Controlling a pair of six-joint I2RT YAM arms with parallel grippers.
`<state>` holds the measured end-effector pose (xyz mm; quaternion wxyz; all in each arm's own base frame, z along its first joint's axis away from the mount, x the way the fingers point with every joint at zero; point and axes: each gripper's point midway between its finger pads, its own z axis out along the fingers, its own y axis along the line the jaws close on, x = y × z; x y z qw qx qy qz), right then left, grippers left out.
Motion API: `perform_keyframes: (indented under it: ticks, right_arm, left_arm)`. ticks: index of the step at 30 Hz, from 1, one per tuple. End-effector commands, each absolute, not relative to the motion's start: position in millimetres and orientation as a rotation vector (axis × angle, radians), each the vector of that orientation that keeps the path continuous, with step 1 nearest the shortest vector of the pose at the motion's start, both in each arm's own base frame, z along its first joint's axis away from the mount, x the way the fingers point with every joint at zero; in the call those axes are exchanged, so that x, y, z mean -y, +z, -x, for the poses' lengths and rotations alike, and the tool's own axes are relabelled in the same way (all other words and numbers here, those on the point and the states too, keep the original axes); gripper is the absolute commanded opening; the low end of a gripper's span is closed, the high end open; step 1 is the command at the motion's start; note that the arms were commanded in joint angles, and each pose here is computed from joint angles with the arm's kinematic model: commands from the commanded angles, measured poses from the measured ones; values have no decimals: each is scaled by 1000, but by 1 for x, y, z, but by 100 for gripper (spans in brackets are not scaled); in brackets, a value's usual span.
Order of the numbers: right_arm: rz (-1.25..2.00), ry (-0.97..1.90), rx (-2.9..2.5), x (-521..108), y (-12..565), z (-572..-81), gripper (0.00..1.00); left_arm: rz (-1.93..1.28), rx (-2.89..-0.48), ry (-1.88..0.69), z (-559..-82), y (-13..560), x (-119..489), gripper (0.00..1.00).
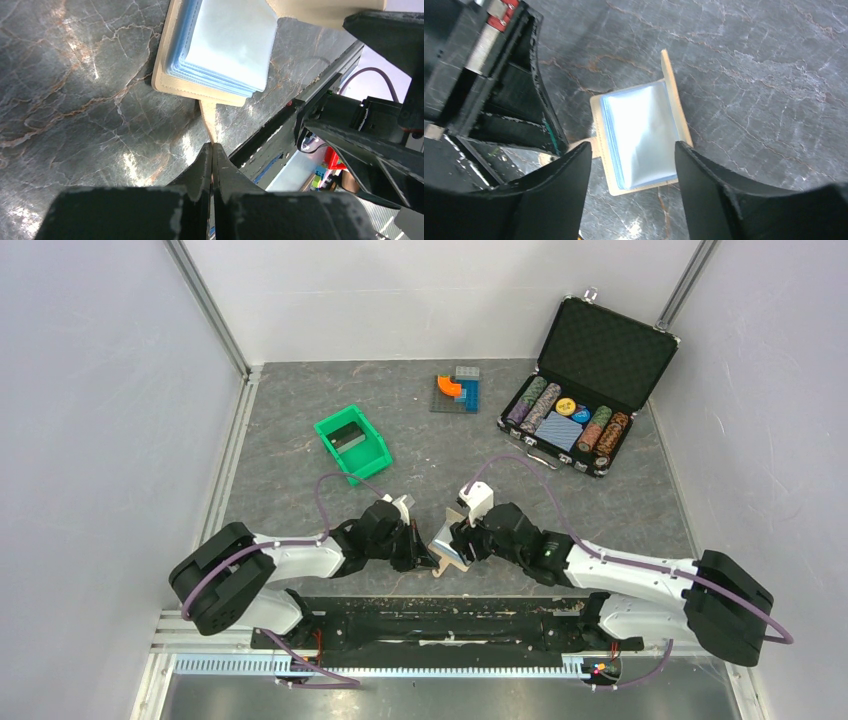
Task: Take the credit cards out of the card holder
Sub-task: Open the card holder at the center of the board.
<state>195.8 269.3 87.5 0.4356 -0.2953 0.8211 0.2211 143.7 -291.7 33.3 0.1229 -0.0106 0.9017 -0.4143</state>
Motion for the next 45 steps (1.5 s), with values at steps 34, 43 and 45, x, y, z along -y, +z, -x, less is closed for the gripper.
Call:
perform_keyframes:
  ticks: [34,43,45]
  right_arm:
    - [655,554,-2206,-251,64,-217,57]
    - [777,758,-2046,-282,93,-201,66]
    - [783,727,-2060,-282,84,-203,68]
  left_arm:
    - [-89,-2593,-1072,-154,44,283,2]
    - [-78,-2581,-1127,-152,49,288,2]
    - [-73,-2579,-1131,-152,49,288,2]
